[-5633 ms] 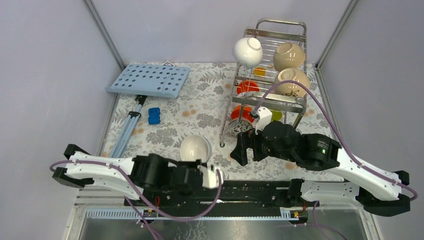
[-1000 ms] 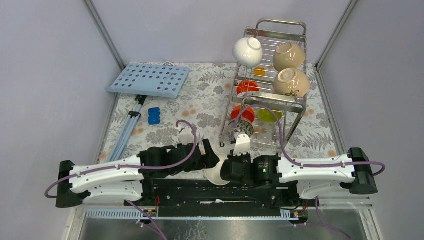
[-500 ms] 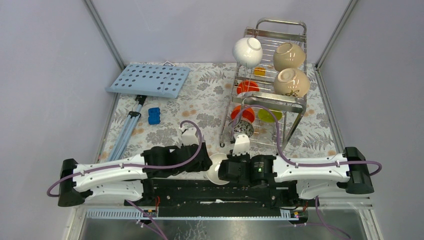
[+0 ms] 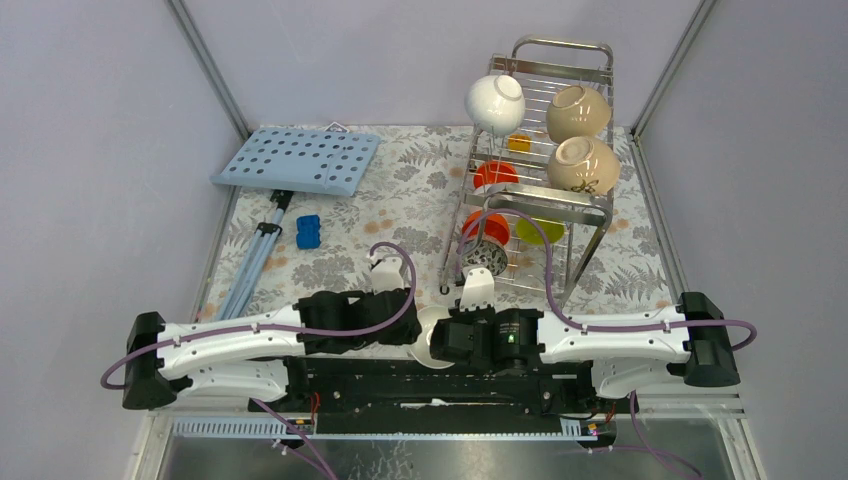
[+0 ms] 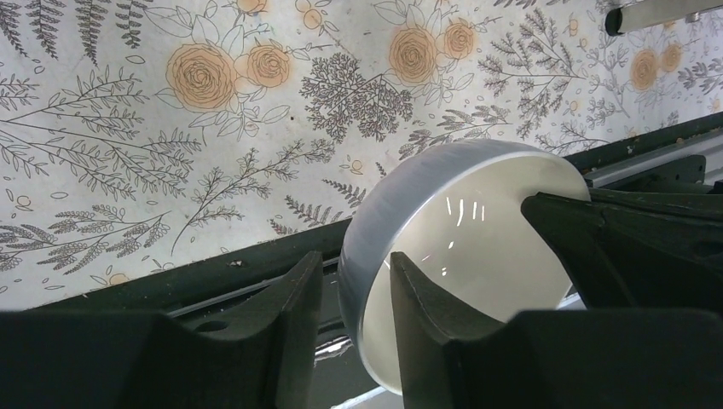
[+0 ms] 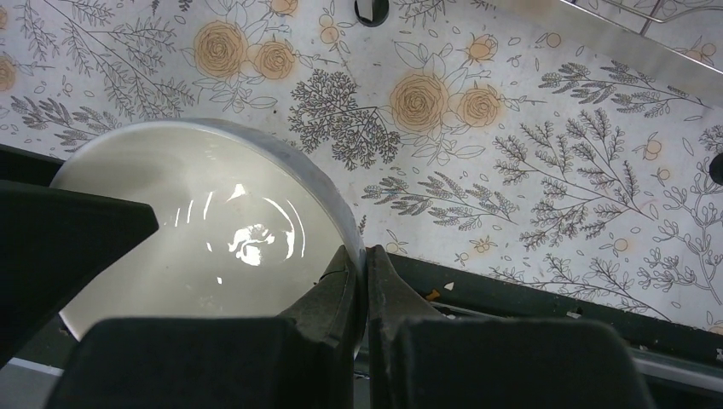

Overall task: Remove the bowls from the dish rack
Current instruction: Place the bowl at the center of the board.

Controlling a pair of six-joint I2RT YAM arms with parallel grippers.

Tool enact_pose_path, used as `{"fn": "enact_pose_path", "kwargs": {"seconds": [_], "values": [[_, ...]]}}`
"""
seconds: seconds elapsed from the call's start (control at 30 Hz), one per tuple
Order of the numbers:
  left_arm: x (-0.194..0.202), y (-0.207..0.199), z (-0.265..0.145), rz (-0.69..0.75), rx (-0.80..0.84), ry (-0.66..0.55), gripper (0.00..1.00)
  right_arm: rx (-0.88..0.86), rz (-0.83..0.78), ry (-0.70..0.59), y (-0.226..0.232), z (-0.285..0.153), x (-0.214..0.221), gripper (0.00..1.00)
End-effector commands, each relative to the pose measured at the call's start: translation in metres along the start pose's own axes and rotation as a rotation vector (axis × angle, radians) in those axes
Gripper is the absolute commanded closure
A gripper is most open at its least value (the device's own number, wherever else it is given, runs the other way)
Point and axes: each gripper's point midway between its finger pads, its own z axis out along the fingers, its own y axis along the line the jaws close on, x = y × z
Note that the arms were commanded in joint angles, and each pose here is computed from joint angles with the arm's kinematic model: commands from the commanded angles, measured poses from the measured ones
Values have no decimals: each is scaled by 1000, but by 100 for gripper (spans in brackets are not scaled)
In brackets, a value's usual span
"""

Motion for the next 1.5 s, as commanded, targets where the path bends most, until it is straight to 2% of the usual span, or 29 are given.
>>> {"fn": "enact_pose_path", "kwargs": {"seconds": [0.0, 0.17, 0.37, 0.47, 0.6, 0.7, 0.9, 1.07, 1.2, 1.47], "values": [[-6, -13, -4, -6, 31, -1, 61, -11, 88, -90, 11, -6, -29, 100], [-2, -11, -2, -8, 21, 8, 68, -9, 90, -93, 13, -4, -29, 100], [-4, -10, -2, -8, 16, 0, 88, -8, 88, -90, 14, -2, -27, 100], [-4, -8, -2, -7, 8, -1, 87, -6, 90, -91, 13, -2, -27, 100], [-4, -8, -3, -8, 0, 2, 68, 3, 92, -97, 11, -2, -28, 100], [-4, -5, -3, -3, -16, 5, 62, 10, 89, -101, 9, -2, -28, 100], [-5, -3, -6, -8, -29, 5, 63, 22, 83, -103, 8, 0, -28, 100], [-5, -4, -7, 0, -30, 5, 77, 45, 69, -108, 7, 2, -28, 100], [-3, -5, -5, 8, -35, 11, 82, 43, 69, -107, 10, 3, -28, 100], [0, -6, 0, 22, -50, 22, 74, 25, 71, -112, 15, 0, -33, 100]]}}
